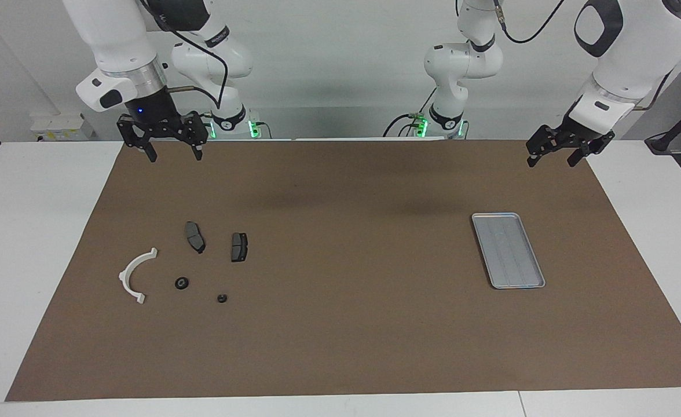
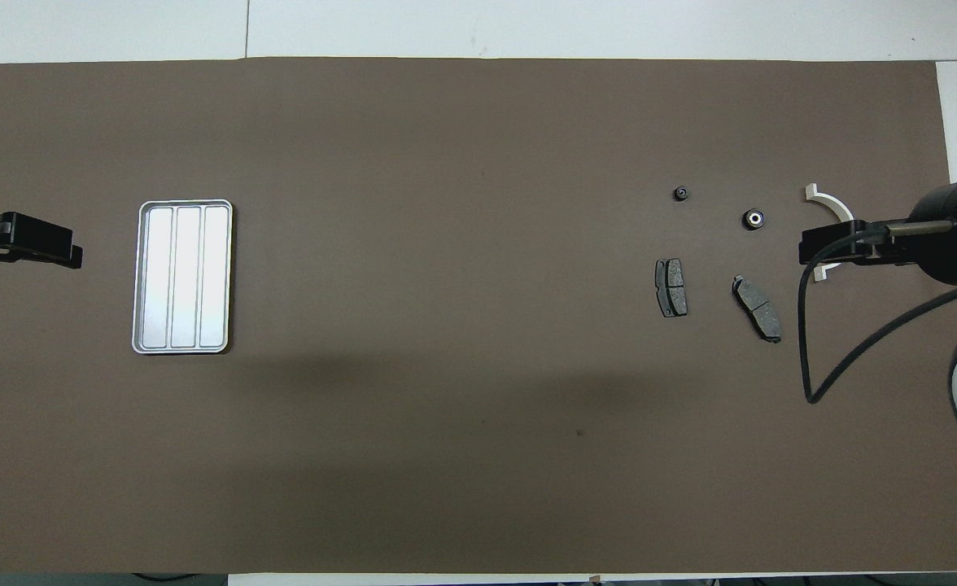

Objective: Pick bearing gear from pile to tray
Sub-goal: 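Reach the right gripper to the small black ring farthest from the robot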

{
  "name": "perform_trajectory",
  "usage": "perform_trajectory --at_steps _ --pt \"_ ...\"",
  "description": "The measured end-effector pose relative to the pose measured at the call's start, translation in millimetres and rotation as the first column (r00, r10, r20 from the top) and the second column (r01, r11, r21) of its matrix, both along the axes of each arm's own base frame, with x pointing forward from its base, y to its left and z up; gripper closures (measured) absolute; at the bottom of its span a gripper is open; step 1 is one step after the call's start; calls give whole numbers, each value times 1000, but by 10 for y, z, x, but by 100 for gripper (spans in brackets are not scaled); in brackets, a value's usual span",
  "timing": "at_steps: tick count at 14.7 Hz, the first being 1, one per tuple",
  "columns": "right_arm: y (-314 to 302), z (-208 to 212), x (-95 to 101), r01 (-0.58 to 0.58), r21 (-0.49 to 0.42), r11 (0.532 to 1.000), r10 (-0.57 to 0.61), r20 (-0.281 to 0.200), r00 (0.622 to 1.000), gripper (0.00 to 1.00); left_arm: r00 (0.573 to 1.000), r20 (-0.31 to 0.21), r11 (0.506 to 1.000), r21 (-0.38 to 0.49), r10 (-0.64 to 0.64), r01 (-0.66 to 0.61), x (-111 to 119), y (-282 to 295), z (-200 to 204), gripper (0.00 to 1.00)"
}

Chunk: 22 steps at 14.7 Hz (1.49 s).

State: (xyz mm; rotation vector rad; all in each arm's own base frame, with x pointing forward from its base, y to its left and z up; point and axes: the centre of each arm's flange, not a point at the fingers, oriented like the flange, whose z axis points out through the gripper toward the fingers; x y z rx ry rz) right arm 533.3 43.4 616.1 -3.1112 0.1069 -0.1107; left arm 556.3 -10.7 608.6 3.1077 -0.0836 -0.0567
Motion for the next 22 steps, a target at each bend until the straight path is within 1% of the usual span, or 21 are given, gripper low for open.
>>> perform_trajectory --at_steps 2,5,10,14,16,19,22 --pt "4 -124 21 44 3 999 -44 -10 999 0 1000 0 1000 0 0 0 0 0 0 0" --pt "-19 -408 135 87 -9 996 -88 -18 996 0 1000 0 1000 0 0 0 0 0 0 0" --pt "-60 -1158 462 247 -30 969 -248 -34 968 0 1000 0 1000 0 0 0 0 0 0 0" --pt "17 -1761 716 317 -18 948 -318 -52 947 0 1000 0 1000 0 0 0 0 0 0 0" --pt "130 -2031 814 346 -15 938 -347 -49 937 0 1000 0 1000 0 0 0 0 -1 0 0" --pt "270 -2391 932 365 -18 931 -366 -30 930 0 1000 0 1000 0 0 0 0 0 0 0" --pt "315 -2674 1023 386 -8 922 -386 -17 922 0 1000 0 1000 0 0 0 0 0 0 0"
